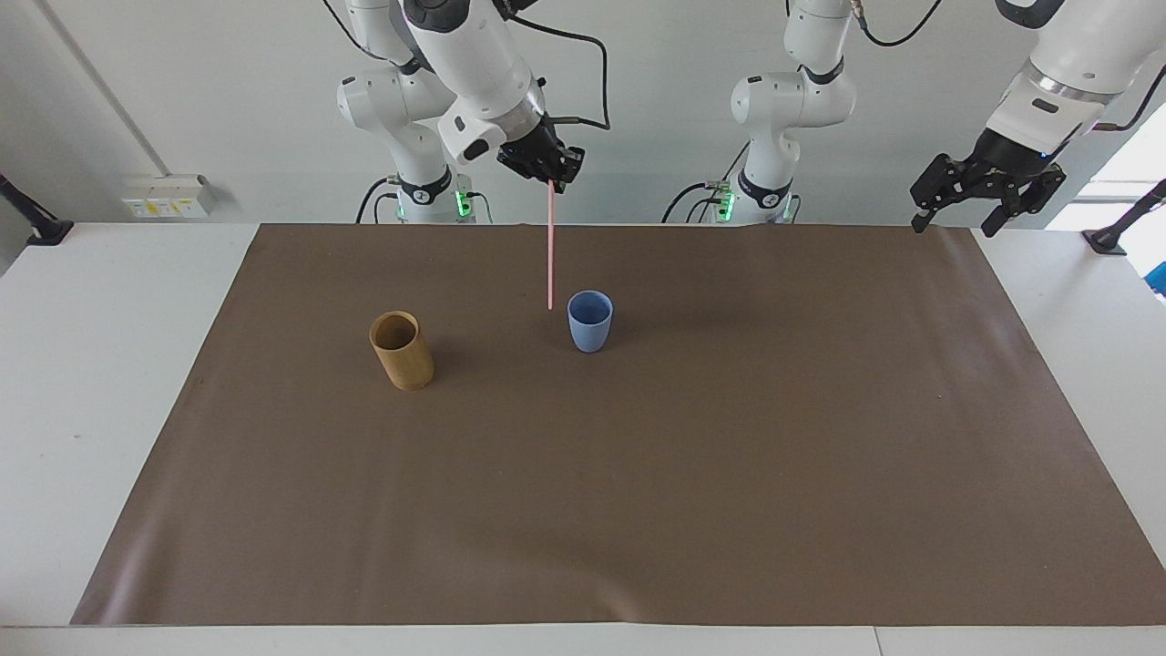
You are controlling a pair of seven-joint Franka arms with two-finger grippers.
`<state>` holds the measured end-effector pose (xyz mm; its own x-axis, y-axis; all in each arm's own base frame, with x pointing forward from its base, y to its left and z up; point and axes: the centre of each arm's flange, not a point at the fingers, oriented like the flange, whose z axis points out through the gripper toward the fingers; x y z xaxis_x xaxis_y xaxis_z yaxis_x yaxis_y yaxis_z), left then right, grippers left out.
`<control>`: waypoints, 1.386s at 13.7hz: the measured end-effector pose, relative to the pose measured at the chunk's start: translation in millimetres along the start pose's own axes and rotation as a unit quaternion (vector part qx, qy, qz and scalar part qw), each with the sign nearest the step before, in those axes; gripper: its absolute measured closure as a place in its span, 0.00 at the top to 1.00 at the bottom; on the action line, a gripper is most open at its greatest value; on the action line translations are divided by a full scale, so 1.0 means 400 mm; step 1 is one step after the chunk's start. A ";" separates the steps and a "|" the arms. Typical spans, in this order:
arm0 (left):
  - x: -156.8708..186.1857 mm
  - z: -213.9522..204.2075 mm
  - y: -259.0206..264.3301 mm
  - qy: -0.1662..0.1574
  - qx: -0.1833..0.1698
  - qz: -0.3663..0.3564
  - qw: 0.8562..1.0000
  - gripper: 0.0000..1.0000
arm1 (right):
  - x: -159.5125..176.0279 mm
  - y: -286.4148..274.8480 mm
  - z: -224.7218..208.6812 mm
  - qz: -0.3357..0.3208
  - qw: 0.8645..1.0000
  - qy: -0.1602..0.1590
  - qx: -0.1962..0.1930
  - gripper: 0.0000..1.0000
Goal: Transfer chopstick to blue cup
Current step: 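Carry the pink chopstick over the blue cup and drop it in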
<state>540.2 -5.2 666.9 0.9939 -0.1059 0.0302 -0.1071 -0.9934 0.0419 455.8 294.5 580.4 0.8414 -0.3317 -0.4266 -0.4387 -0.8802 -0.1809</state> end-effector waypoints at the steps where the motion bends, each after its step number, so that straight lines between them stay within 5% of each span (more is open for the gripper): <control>1: 0.000 0.000 0.000 0.000 0.000 0.000 1.000 1.00 | -0.002 -0.023 0.042 0.017 1.000 -0.010 0.003 0.06; 5: 0.000 0.000 0.000 0.000 0.000 0.000 1.000 1.00 | 0.006 -0.073 0.187 0.050 0.998 -0.026 -0.018 0.06; 17: 0.000 0.000 0.000 0.000 0.000 0.000 1.000 1.00 | 0.123 -0.053 0.332 0.091 0.995 -0.025 -0.013 0.06; 19: 0.000 0.000 0.000 0.000 0.000 0.000 1.000 1.00 | 0.134 -0.053 0.346 0.091 0.995 -0.028 -0.016 0.22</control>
<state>540.2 -5.0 666.9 0.9940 -0.1056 0.0301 -0.1068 -0.9934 0.0419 466.3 342.3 438.6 0.7292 -0.4688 -0.4985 -0.5719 -0.8176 -0.0677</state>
